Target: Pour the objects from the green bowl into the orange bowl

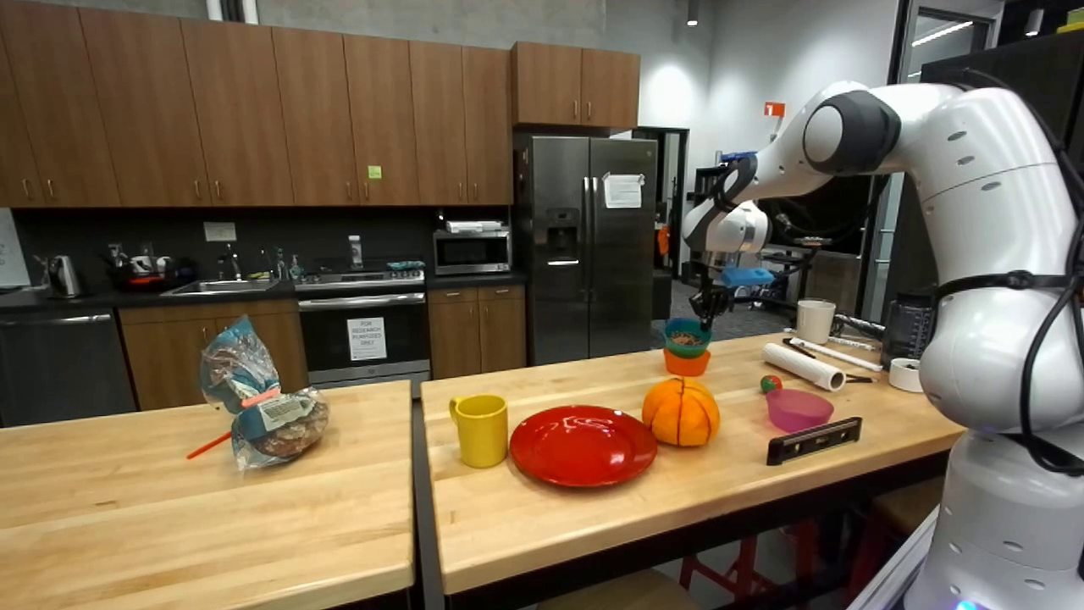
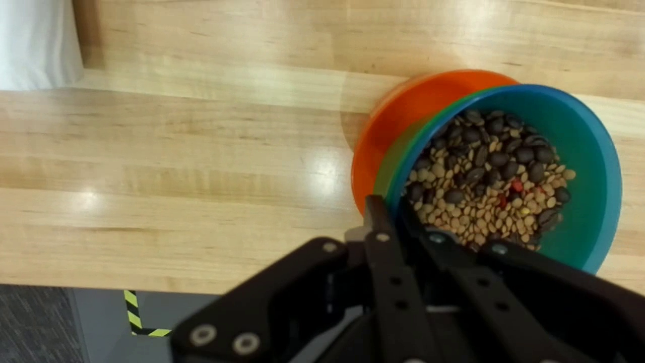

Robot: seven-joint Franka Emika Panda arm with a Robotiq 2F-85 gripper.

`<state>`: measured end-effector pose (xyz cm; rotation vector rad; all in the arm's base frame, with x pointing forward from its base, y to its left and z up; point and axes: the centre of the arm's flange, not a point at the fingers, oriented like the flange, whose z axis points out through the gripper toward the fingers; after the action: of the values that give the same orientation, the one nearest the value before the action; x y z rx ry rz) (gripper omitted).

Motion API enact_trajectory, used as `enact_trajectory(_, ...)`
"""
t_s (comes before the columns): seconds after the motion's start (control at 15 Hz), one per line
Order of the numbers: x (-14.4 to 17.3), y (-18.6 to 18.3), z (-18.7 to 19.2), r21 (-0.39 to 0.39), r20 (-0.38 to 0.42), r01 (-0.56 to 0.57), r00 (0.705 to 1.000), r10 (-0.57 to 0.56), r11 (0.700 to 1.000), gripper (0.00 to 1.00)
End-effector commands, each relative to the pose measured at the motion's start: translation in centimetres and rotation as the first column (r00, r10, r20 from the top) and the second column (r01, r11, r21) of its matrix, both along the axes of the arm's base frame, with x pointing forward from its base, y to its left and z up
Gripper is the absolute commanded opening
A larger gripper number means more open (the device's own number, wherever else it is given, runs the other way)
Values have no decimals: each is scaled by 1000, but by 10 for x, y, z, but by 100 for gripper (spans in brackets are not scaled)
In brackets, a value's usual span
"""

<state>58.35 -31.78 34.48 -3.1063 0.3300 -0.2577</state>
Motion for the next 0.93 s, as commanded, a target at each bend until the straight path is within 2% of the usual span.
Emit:
enact_trajectory(0.0, -10, -4, 5, 28, -38, 1, 999, 0, 1000, 1)
enact_trajectory(0.67, -48, 13, 2, 83, -140, -41, 989, 52, 996, 1)
enact_trajectory(0.87, -64, 21, 9, 83, -148, -65, 986, 76, 994, 1)
